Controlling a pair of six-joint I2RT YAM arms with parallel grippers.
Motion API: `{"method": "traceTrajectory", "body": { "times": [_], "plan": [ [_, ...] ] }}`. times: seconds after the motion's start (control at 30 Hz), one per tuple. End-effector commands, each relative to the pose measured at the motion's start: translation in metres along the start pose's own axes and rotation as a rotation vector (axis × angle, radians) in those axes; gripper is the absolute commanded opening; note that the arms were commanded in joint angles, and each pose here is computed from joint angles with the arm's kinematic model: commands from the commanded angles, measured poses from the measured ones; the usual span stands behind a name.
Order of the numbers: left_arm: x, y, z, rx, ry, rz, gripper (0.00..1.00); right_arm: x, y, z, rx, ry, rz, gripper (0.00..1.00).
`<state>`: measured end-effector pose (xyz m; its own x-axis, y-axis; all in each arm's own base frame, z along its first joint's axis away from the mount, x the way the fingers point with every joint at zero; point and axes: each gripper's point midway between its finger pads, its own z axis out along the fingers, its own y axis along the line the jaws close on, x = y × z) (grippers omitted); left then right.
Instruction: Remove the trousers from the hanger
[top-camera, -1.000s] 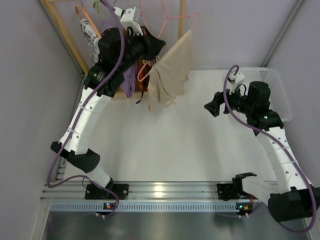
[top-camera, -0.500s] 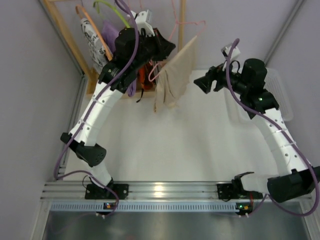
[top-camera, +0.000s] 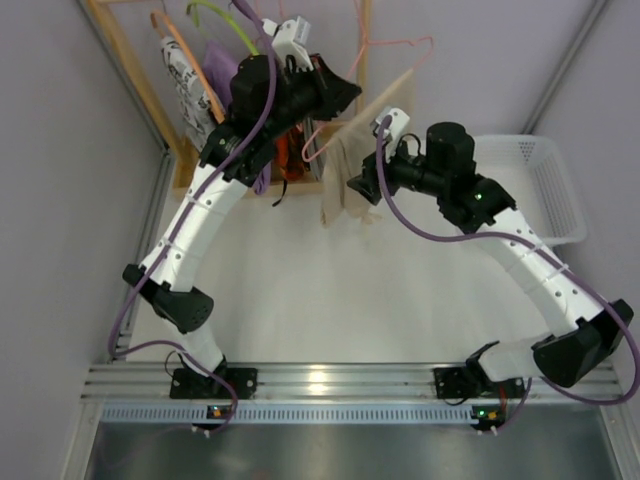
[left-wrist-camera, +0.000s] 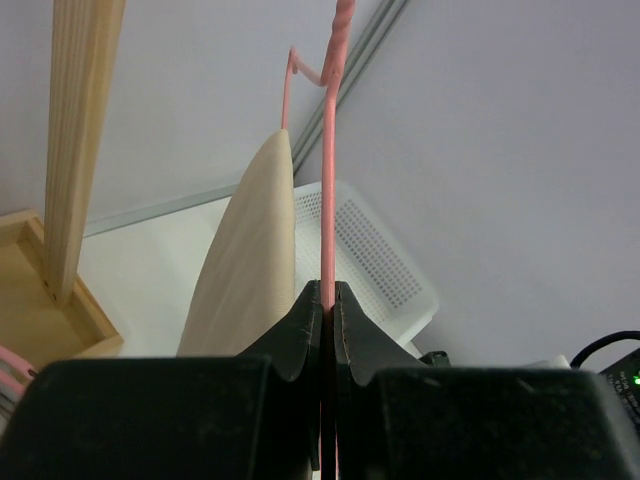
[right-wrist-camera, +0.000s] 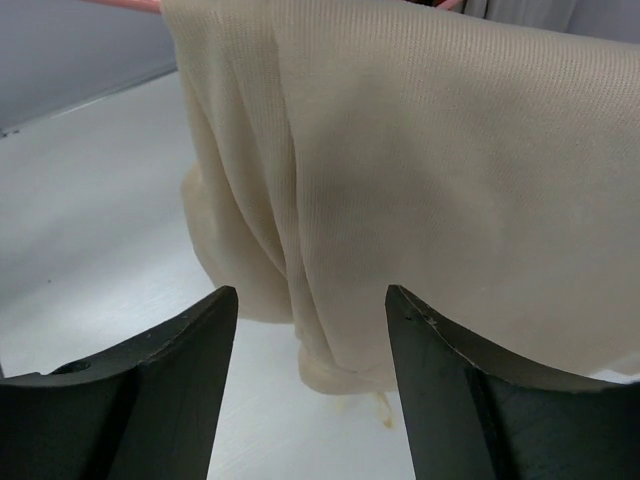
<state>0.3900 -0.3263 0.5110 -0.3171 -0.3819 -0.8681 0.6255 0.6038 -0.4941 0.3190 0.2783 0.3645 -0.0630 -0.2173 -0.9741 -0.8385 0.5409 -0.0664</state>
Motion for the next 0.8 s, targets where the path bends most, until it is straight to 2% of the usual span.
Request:
{"method": "traceTrajectory", "body": {
  "times": [0.0, 0.2, 0.4, 0.77],
  "plan": [
    [-0.050, -0.043, -0.018, 0.131, -0.160, 0.022, 0.00, -0.023, -0.012, 0.003, 0.052, -0.046, -0.106, 0.63],
    [-0.050, -0.043, -0.017, 0.131, -0.161, 0.022, 0.00, -0.030, -0.002, 0.013, 0.029, -0.050, -0.113, 0.64],
    [-0.052, -0.043, -0.017, 0.129, -0.167, 0.024, 0.00, -0.032, -0.005, 0.021, 0.054, -0.052, -0.094, 0.60],
    [-0.053, -0.048, -0.020, 0.141, -0.166, 0.008, 0.00, -0.032, -0.019, 0.029, 0.139, -0.056, -0.107, 0.42]
  ]
}}
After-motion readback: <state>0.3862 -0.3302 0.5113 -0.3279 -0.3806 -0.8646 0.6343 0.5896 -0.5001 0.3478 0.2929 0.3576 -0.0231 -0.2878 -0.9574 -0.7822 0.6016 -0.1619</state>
